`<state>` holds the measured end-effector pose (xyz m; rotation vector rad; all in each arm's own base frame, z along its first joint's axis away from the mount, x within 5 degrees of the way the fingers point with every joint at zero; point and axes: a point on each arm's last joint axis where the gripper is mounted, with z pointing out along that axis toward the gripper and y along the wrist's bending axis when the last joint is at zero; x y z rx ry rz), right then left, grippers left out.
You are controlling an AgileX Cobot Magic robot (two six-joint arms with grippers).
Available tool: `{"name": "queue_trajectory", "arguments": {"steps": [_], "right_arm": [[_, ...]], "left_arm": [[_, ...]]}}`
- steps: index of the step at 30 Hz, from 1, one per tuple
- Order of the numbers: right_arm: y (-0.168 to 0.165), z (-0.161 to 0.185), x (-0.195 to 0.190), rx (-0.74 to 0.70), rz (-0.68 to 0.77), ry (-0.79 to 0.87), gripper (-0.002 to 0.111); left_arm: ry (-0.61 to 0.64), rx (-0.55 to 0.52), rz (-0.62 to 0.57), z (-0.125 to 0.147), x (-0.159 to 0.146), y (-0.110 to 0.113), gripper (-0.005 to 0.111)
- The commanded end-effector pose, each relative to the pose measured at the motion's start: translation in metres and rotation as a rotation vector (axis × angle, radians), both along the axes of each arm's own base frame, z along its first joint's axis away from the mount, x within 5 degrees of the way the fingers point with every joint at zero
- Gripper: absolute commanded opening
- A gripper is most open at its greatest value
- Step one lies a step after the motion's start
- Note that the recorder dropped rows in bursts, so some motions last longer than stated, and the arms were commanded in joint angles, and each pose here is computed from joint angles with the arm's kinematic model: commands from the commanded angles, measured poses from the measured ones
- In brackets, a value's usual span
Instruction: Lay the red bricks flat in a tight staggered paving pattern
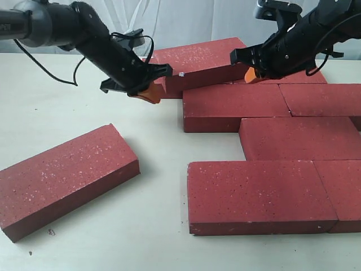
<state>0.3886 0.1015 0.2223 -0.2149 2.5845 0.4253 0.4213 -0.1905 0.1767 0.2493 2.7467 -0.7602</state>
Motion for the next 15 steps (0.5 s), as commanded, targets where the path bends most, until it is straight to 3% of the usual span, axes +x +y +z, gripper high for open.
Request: {"name": "queue_trajectory", "arguments": {"steps": [1, 4, 10, 15], "right_arm": [[0.001, -0.003, -0.008, 0.0, 0.036, 0.089, -0.001], [0.003, -0.005, -0.015, 0.013, 0.059, 0.161, -0.001], [0.0, 0.004, -0.033, 0.045, 0.031, 0.137, -0.001], [-0.005, 0.008, -0.054, 0.016, 0.07, 0.096, -0.001]], "left_arm": [[-0.096, 0.063, -0.047, 0.044, -0.011, 0.01, 0.0], [-0.158, 0.099, -0.043, 0.067, -0.024, 0.02, 0.0], [-0.228, 0.168, -0.005, 0.084, -0.046, 0.039, 0.0], [-0.267, 0.213, 0.043, 0.096, -0.065, 0.072, 0.0]]}}
